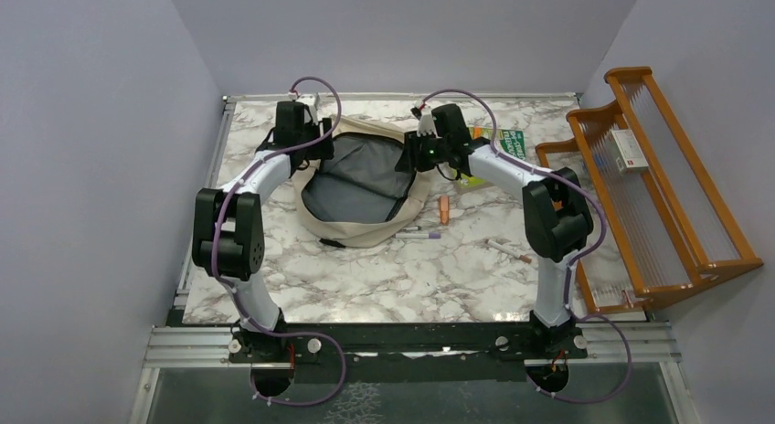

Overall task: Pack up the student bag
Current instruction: Adjust the student bag at the center of the board.

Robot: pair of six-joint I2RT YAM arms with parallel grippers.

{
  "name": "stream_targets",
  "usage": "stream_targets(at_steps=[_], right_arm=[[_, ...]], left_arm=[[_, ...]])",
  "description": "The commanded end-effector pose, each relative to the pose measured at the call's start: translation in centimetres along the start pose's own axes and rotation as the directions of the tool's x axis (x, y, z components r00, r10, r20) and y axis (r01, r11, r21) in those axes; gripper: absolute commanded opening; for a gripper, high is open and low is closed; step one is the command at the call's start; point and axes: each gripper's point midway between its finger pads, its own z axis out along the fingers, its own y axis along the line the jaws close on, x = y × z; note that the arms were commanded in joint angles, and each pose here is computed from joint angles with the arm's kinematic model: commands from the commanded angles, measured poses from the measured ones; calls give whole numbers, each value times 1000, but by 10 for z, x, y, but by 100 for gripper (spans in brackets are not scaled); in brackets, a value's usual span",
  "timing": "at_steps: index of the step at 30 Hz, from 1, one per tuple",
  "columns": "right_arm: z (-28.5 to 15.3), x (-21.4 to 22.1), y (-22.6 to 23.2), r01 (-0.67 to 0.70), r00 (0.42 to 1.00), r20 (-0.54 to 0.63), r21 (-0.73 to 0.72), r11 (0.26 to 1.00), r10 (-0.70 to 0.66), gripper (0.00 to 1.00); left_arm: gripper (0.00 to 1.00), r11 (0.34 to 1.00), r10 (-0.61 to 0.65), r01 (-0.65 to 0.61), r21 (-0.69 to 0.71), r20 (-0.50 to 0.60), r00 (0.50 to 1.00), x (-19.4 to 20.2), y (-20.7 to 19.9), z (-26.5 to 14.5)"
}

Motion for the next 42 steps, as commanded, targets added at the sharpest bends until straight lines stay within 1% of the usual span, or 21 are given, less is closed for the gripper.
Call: stream_targets(at_steps=[1, 7, 10, 13, 15, 22, 27, 28, 31, 33, 38, 42], right_arm=[[7, 0, 0, -17, 1000, 0, -36, 999, 17, 41], [11, 9, -5, -22, 1000, -20, -24, 999, 22, 41], [12, 14, -7, -27, 999, -30, -20, 999, 26, 41], [12, 17, -8, -27, 999, -32, -18, 999, 27, 41], [12, 19, -9, -29, 999, -36, -14, 999, 28, 41], [17, 28, -14, -43, 998, -56, -2, 999, 42, 41], [20, 33, -19, -51, 996, -69, 18, 999, 53, 41], [20, 34, -21, -54, 996, -71, 27, 998, 55, 41], [22, 41, -29, -61, 994, -86, 62, 996, 66, 41], [24, 46, -35, -68, 992, -100, 92, 993, 78, 40], [26, 57, -48, -85, 987, -124, 156, 984, 105, 40], [27, 62, -57, -86, 984, -139, 201, 976, 116, 39]], left_arm=[[73, 997, 10, -5, 74, -68, 998, 14, -2, 10], [71, 986, -42, 59, 157, -114, 993, 30, -6, 20], [66, 982, -59, 83, 170, -142, 988, 38, -5, 28], [59, 978, -70, 96, 185, -145, 987, 37, -5, 31], [53, 975, -75, 101, 199, -136, 988, 33, -5, 31], [26, 968, -89, 115, 223, -122, 989, 28, -4, 28], [3, 968, -97, 121, 221, -114, 989, 22, 1, 26], [0, 968, -101, 123, 219, -110, 989, 18, 4, 25], [0, 964, -109, 126, 234, -84, 990, 1, 4, 22], [0, 966, -128, 136, 221, -51, 990, -16, 19, 19], [0, 968, -130, 127, 219, 1, 992, -47, 31, 18], [0, 966, -141, 141, 217, -14, 990, -50, 42, 26]])
